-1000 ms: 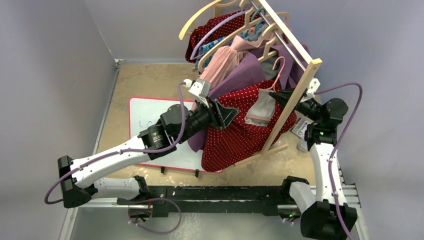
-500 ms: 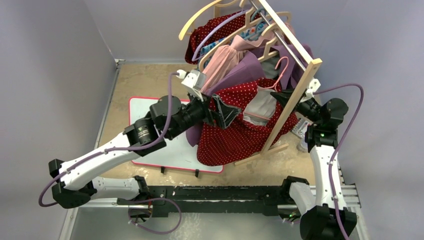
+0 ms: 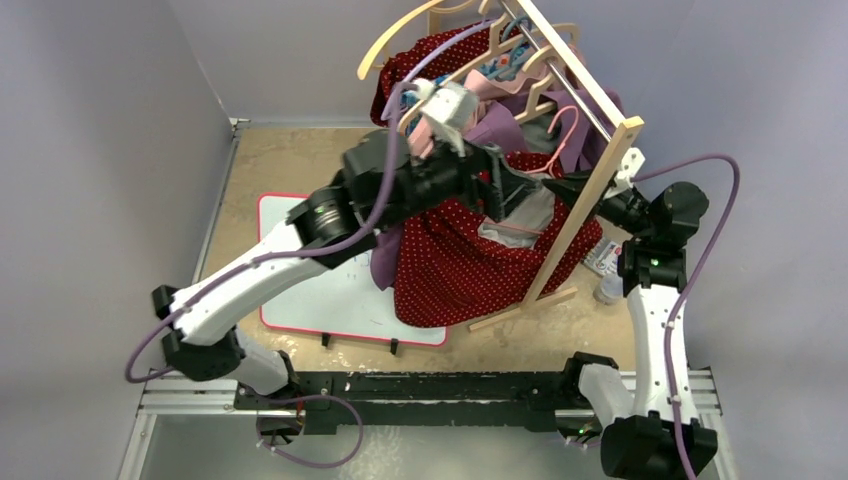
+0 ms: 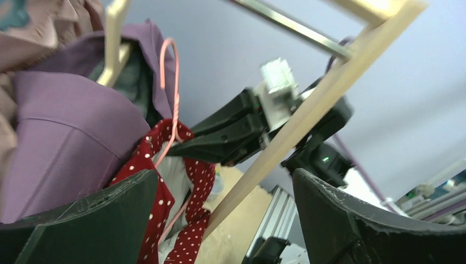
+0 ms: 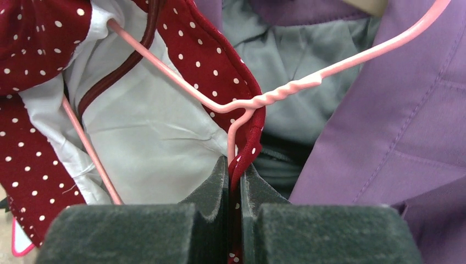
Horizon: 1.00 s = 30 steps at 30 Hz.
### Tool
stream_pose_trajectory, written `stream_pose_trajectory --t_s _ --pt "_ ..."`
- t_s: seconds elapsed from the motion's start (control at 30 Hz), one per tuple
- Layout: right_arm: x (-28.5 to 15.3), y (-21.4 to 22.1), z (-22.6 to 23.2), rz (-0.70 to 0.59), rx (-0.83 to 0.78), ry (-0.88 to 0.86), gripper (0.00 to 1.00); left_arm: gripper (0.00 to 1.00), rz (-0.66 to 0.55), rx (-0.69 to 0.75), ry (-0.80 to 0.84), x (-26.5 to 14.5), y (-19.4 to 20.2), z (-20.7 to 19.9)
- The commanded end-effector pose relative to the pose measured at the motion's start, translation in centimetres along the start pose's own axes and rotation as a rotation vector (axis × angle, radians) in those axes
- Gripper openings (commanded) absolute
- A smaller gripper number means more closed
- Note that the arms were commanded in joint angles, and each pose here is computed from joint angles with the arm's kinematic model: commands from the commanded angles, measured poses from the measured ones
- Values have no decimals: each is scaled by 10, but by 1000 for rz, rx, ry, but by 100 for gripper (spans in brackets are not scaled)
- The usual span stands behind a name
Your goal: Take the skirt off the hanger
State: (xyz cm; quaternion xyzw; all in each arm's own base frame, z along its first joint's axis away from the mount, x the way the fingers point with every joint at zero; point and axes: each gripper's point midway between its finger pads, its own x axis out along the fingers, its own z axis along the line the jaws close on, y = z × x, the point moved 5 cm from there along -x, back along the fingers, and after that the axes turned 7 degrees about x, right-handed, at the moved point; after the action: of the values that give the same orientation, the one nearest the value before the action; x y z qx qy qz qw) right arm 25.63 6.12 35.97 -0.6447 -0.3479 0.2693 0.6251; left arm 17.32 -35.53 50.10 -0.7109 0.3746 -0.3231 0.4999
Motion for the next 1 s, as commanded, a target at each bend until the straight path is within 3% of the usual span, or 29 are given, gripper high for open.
stream_pose_trajectory --t_s 0.0,0.13,0.3,0.47,0.57,0.67,0.77,0.83,0.97 --pt "0 -37 6 -8 -88 -39 0 89 80 32 39 24 13 -5" --pt "1 -44 16 -20 -76 -99 0 76 95 40 34 39 15 -5" --pt "3 -35 15 -6 -51 -31 0 77 87 53 2 45 9 -1" --pt "6 -39 12 57 -55 -35 0 85 27 -9 -17 57 -14 7" --pt "5 -49 19 58 -34 -58 0 74 18 -45 -43 70 -27 23" --pt "0 -56 26 68 -50 -55 0 60 24 -146 34 78 -27 32" --pt "-3 -62 36 26 -95 -50 0 59 -6 -126 140 75 -17 14" --pt "-2 -70 42 -20 -106 -66 0 57 -27 -113 133 74 -14 8" --pt "0 -71 40 24 -86 -99 0 53 -3 -81 100 71 -11 10"
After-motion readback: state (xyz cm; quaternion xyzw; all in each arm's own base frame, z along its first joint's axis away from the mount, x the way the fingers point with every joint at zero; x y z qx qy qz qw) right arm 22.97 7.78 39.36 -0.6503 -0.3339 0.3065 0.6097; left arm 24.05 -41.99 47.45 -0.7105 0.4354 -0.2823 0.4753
